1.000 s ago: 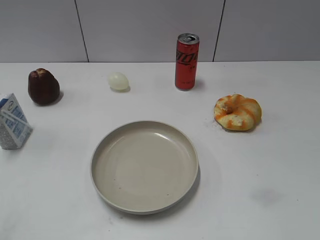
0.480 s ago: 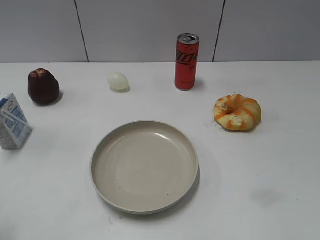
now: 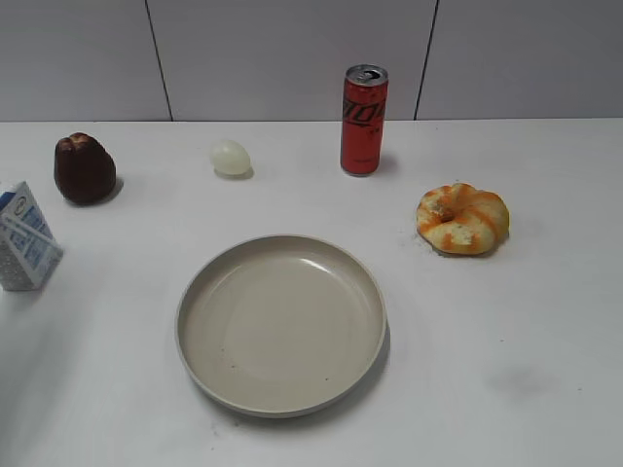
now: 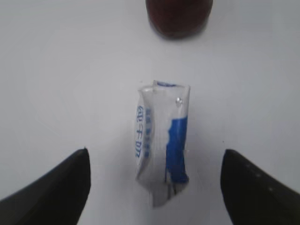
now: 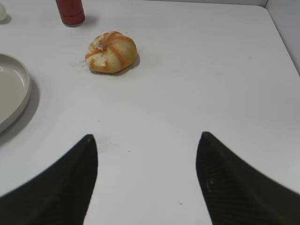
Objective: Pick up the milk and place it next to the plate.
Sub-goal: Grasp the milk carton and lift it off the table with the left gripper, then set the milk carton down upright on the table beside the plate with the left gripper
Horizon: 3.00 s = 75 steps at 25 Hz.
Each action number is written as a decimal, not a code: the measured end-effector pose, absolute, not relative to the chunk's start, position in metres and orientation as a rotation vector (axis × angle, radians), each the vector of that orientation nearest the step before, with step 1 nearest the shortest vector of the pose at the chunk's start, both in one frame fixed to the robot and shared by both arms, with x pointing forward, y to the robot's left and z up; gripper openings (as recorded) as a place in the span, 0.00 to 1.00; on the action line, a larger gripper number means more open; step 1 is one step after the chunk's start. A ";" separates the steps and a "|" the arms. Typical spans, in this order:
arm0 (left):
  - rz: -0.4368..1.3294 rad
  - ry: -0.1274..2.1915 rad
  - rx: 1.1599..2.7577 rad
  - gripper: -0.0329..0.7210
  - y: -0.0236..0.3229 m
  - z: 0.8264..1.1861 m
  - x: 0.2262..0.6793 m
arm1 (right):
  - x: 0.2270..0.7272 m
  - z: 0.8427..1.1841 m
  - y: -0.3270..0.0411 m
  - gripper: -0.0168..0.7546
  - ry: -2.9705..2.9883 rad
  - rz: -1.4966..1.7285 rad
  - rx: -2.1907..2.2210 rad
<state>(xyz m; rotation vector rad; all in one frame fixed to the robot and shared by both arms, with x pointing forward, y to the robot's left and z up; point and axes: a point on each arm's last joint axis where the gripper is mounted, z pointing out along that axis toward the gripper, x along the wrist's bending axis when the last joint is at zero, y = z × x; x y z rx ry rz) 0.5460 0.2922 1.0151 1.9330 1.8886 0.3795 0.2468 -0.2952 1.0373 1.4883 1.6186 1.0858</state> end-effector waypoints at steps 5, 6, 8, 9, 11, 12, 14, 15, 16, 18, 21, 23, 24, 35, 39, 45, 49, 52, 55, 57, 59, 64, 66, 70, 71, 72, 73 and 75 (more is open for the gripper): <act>0.344 1.924 1.961 0.89 0.293 0.986 0.573 | 0.247 1.037 -0.295 0.67 1.619 1.086 1.488; 0.339 1.928 1.966 0.88 0.293 0.982 0.576 | 0.247 1.037 -0.295 0.67 1.619 1.086 1.488; 0.314 1.946 1.983 0.87 0.293 0.970 0.581 | 0.247 1.037 -0.295 0.67 1.619 1.086 1.488; 0.302 1.954 1.990 0.87 0.293 0.966 0.582 | 0.247 1.037 -0.295 0.67 1.619 1.086 1.488; 0.275 1.971 2.005 0.85 0.293 0.956 0.584 | 0.247 1.037 -0.295 0.67 1.619 1.086 1.488; 0.268 1.976 2.009 0.83 0.293 0.953 0.584 | 0.247 1.037 -0.295 0.67 1.619 1.086 1.488; 0.266 1.977 2.004 0.78 0.293 0.953 0.584 | 0.247 1.037 -0.295 0.67 1.619 1.086 1.488; 0.266 1.978 2.000 0.74 0.293 0.953 0.585 | 0.247 1.037 -0.295 0.67 1.619 1.086 1.488; 0.266 1.978 1.997 0.70 0.293 0.953 0.585 | 0.247 1.037 -0.295 0.67 1.619 1.086 1.488; 0.262 1.980 1.991 0.56 0.292 0.953 0.585 | 0.247 1.037 -0.295 0.67 1.619 1.086 1.488; 0.258 1.977 1.993 0.39 0.291 0.953 0.585 | 0.247 1.037 -0.295 0.67 1.619 1.086 1.488; 0.254 1.969 2.005 0.39 0.288 0.953 0.584 | 0.247 1.037 -0.295 0.67 1.619 1.086 1.488; 0.247 1.963 2.017 0.39 0.286 0.954 0.583 | 0.247 1.037 -0.295 0.67 1.619 1.086 1.488; 0.168 2.005 1.947 0.39 0.245 0.992 0.540 | 0.247 1.037 -0.295 0.67 1.619 1.086 1.488; 0.174 1.962 1.989 0.38 0.222 0.990 0.503 | 0.247 1.037 -0.295 0.67 1.619 1.086 1.488; 0.206 1.948 2.030 0.38 0.194 0.976 0.464 | 0.247 1.037 -0.295 0.67 1.619 1.086 1.488; 0.252 1.912 2.034 0.38 0.175 0.975 0.455 | 0.247 1.037 -0.295 0.67 1.619 1.086 1.488; 0.265 1.913 2.008 0.38 0.166 0.975 0.453 | 0.247 1.037 -0.295 0.67 1.619 1.086 1.488; 0.292 1.951 1.985 0.38 0.163 0.970 0.453 | 0.247 1.037 -0.295 0.67 1.619 1.086 1.488; 0.304 1.989 1.950 0.38 0.163 0.968 0.454 | 0.247 1.037 -0.295 0.67 1.619 1.086 1.488; 0.305 2.001 1.923 0.38 0.160 0.966 0.455 | 0.247 1.037 -0.295 0.67 1.619 1.086 1.488; 0.284 1.970 1.957 0.38 0.146 0.959 0.450 | 0.247 1.037 -0.295 0.67 1.619 1.086 1.488; 0.278 1.958 1.972 0.38 0.142 0.957 0.448 | 0.247 1.037 -0.295 0.67 1.619 1.086 1.488; 0.272 1.952 1.973 0.39 0.140 0.955 0.449 | 0.247 1.037 -0.295 0.67 1.619 1.086 1.488; 0.274 1.947 1.973 0.41 0.140 0.955 0.449 | 0.247 1.037 -0.295 0.67 1.619 1.086 1.488; 0.273 1.943 1.971 0.44 0.140 0.955 0.449 | 0.247 1.037 -0.295 0.67 1.619 1.086 1.488; 0.272 1.933 1.967 0.48 0.139 0.956 0.450 | 0.247 1.037 -0.295 0.67 1.619 1.086 1.488; 0.272 1.910 1.961 0.59 0.138 0.956 0.451 | 0.247 1.037 -0.295 0.67 1.619 1.086 1.488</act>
